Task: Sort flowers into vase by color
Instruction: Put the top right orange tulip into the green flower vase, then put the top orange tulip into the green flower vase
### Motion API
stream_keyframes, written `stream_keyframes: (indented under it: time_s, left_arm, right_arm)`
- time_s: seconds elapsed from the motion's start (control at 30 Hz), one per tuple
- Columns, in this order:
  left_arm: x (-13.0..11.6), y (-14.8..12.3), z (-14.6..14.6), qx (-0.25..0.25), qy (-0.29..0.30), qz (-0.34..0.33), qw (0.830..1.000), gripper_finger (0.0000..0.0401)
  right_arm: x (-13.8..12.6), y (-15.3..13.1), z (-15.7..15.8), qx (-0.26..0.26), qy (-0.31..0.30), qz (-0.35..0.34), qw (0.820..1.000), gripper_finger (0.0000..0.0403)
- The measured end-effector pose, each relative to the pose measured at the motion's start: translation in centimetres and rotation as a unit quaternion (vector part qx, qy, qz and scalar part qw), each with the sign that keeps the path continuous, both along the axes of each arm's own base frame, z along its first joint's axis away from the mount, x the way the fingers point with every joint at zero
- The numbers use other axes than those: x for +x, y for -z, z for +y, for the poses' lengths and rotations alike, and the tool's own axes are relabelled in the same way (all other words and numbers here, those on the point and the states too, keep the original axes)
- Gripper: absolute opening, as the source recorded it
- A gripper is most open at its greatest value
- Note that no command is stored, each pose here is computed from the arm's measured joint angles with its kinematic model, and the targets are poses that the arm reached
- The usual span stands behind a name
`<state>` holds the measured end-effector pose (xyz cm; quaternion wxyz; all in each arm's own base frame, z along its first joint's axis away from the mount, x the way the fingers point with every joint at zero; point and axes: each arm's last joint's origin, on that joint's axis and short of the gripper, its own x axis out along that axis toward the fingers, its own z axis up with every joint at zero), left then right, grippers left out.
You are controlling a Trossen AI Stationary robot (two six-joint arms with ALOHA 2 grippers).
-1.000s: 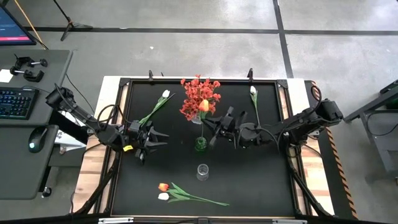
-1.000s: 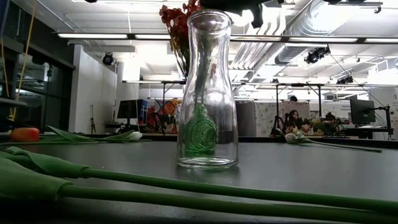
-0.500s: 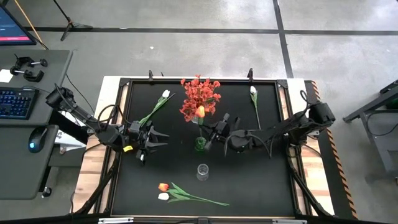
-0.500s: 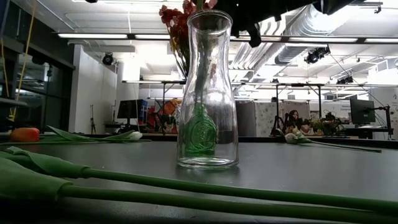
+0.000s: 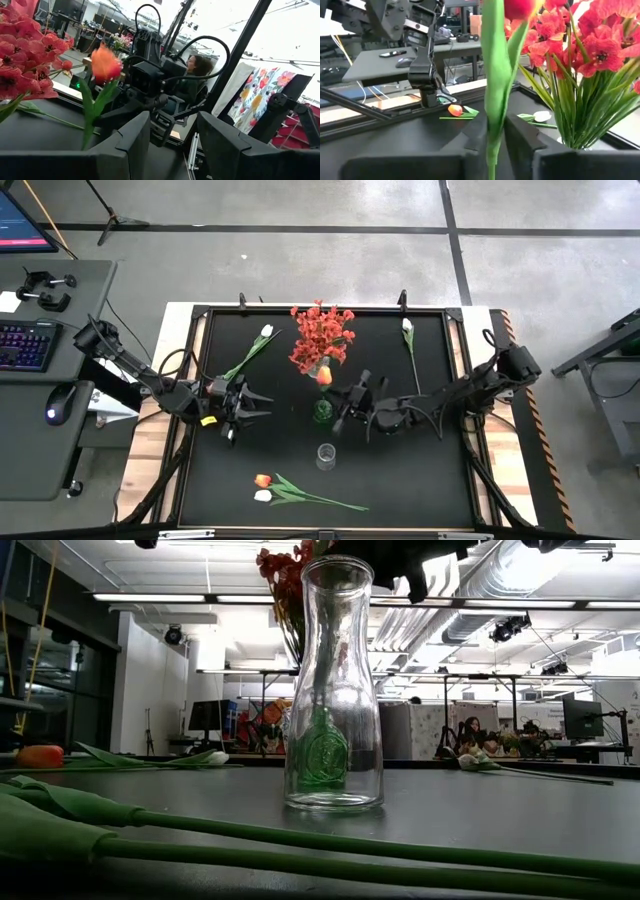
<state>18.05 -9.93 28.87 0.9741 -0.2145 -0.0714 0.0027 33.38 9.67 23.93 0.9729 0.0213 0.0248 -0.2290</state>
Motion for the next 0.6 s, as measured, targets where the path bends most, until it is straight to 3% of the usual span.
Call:
stream_keyframes:
  time_s: [0.33,0.6]
  left_arm:
    - [-0.3,-0.2,0.2,0.001,0.006,-0.001,1.0,0.0154]
    - [-1.5,-0.7,1.0,0.009,0.006,0.011,1.0,0.0154]
  right_arm:
    - [-1.8,-1.7,1.1,-0.008,0.016,0.01,1.0,0.02]
    - [-3.5,-3.2,1.6,-0.005,0.001,0.019,1.0,0.0233]
